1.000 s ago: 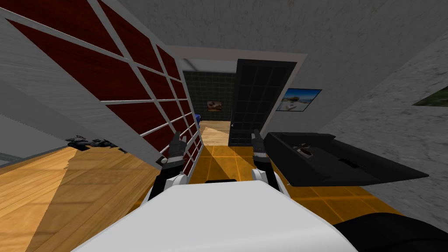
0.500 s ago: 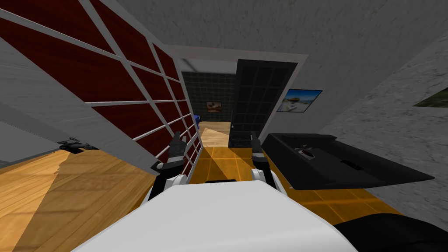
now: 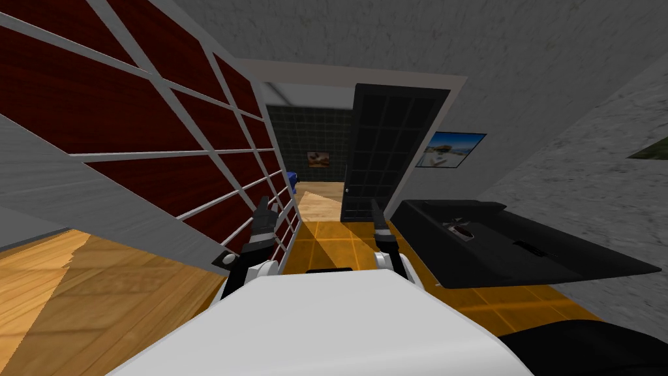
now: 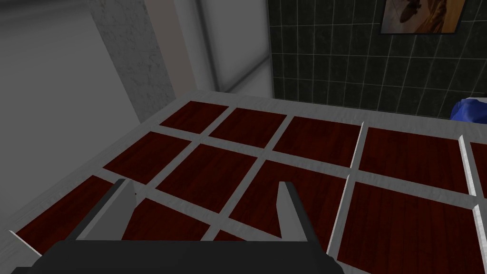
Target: Pull the door open
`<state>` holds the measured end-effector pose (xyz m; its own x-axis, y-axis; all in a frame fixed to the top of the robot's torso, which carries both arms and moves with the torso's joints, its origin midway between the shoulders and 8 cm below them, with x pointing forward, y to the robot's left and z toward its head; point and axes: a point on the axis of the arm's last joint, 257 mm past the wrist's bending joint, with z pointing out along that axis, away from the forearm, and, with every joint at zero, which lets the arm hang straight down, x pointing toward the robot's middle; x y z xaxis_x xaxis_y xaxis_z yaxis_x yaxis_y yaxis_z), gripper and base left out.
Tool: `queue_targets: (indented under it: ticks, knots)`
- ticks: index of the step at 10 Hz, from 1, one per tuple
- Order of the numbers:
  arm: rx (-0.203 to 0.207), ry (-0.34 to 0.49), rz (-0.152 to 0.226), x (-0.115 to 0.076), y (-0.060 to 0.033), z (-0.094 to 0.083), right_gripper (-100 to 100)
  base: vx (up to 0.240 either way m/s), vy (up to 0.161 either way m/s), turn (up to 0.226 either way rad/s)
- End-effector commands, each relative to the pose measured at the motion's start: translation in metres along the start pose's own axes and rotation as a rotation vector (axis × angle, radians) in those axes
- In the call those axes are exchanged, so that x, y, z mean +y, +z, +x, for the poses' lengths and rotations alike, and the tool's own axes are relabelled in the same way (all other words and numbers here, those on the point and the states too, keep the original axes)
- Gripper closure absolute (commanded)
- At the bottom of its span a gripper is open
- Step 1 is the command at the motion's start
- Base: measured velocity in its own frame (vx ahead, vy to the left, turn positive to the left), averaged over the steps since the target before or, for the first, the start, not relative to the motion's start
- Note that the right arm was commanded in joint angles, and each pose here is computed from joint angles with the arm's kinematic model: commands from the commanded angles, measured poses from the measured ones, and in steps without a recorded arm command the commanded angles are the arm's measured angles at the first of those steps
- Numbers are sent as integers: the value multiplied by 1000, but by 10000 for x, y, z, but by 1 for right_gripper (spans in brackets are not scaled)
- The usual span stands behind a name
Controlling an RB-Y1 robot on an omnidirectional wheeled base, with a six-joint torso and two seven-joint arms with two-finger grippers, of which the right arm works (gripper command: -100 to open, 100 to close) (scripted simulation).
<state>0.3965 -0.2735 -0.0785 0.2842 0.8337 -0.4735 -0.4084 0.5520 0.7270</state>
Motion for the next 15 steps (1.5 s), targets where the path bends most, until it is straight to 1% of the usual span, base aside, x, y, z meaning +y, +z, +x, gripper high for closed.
queue_targets:
  ticks: [1, 8, 15]
  knots:
    - [14, -44, 12, -119, -25, 48, -100, 98, 22, -16]
    - [80, -230, 59, -643, -152, 258, -100, 100, 13, -20]
    - [156, -412, 102, -1165, -332, 451, -100, 98, 18, -20]
